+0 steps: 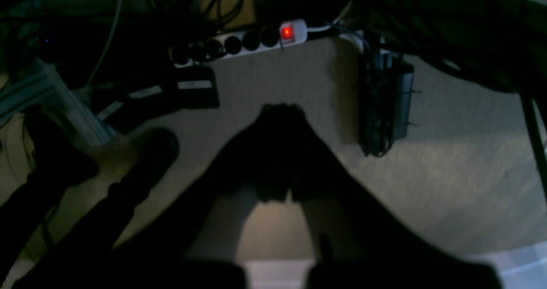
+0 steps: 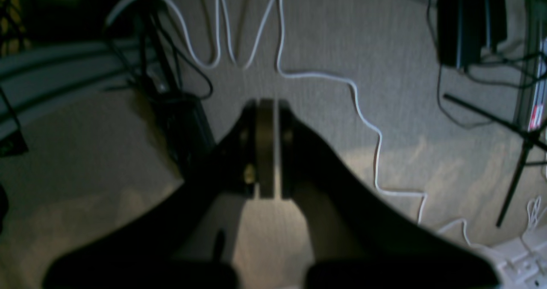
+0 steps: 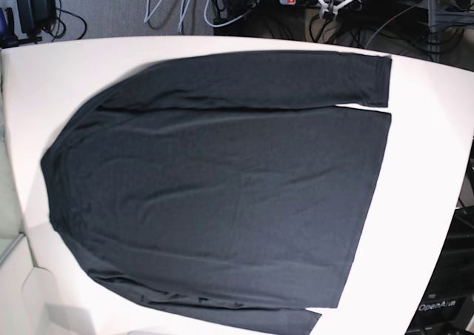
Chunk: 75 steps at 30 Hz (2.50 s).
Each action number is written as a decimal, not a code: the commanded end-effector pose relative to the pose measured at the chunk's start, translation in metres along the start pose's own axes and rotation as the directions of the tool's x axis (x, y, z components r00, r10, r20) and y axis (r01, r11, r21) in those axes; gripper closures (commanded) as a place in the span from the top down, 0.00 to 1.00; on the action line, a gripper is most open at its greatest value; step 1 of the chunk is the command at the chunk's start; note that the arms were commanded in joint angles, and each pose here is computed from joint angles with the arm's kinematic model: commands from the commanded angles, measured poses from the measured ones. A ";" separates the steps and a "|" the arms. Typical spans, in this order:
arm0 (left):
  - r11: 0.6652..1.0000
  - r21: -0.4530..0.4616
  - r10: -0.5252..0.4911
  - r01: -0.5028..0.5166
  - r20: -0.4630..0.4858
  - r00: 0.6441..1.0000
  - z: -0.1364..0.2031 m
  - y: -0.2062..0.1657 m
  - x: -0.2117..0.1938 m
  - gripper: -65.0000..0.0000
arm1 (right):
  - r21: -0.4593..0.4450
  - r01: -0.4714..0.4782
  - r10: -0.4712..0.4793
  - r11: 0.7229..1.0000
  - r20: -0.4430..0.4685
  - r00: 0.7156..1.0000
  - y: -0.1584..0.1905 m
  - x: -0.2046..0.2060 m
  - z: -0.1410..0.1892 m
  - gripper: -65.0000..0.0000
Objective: Fold the T-shirt properly
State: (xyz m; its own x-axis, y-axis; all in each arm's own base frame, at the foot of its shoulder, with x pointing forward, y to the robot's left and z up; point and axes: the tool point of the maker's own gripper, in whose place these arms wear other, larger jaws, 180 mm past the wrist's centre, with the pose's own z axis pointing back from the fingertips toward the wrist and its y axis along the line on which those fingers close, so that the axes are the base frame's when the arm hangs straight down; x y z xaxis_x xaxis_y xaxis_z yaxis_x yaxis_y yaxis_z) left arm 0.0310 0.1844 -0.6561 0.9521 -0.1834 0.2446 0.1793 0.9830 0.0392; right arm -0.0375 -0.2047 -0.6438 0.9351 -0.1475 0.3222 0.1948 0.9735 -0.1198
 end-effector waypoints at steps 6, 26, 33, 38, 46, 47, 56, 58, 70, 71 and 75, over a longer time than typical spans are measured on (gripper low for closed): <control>1.000 -0.001 -0.006 0.006 0.037 0.999 0.005 0.000 -0.009 0.00 | -0.029 -0.012 0.013 1.000 0.021 1.000 -0.013 -0.017 0.012 0.00; 1.000 -0.004 0.001 0.000 0.366 0.931 0.064 -0.003 -0.048 0.00 | -0.028 -0.031 0.039 0.999 0.344 0.938 -0.016 -0.037 0.083 0.00; 0.997 0.050 0.030 -0.059 0.445 0.895 0.089 0.016 -0.061 0.00 | -0.032 -0.041 0.051 0.999 0.429 0.902 -0.020 -0.044 0.111 0.00; 0.997 0.060 0.005 -0.042 0.516 0.857 0.115 0.023 -0.071 0.00 | -0.036 -0.049 0.061 0.998 0.473 0.879 -0.023 -0.050 0.132 0.00; 0.996 0.022 0.063 -0.092 0.561 0.826 0.141 0.028 -0.087 0.00 | -0.039 -0.055 0.066 0.998 0.451 0.890 -0.026 -0.062 0.138 0.00; 0.994 0.012 0.081 -0.105 0.558 0.826 0.141 0.027 -0.088 0.00 | -0.039 -0.056 0.068 0.998 0.445 0.893 -0.027 -0.065 0.140 0.00; 0.944 -0.035 0.285 -0.327 0.585 0.759 0.160 0.053 -0.098 0.00 | -0.040 -0.055 0.067 0.998 0.441 0.895 -0.028 -0.068 0.143 0.00; 0.941 -0.059 0.300 -0.333 0.600 0.742 0.162 0.056 -0.092 0.00 | -0.040 -0.055 0.067 0.998 0.441 0.895 -0.028 -0.068 0.143 0.00; 0.980 -0.152 0.198 -0.131 0.645 0.738 0.200 0.063 -0.060 0.00 | -0.040 -0.054 0.066 0.998 0.445 0.893 -0.027 -0.066 0.141 0.00; 0.985 -0.155 0.156 -0.071 0.656 0.739 0.206 0.057 -0.056 0.00 | -0.038 -0.055 0.066 0.998 0.446 0.892 -0.027 -0.065 0.141 0.00; 0.972 -0.111 -0.067 0.207 0.713 0.698 0.236 0.051 -0.039 0.00 | -0.038 -0.054 0.066 0.998 0.449 0.891 -0.026 -0.064 0.140 0.00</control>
State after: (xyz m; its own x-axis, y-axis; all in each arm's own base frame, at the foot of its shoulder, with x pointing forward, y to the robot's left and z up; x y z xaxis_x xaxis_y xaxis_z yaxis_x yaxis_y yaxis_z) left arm -0.0475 0.2376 -0.4391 0.4653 -0.1899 0.8646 0.3993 0.9167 -0.0135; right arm -0.1332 -0.1922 -0.5377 0.7139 -0.0112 0.7002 0.1599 0.9761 -0.1474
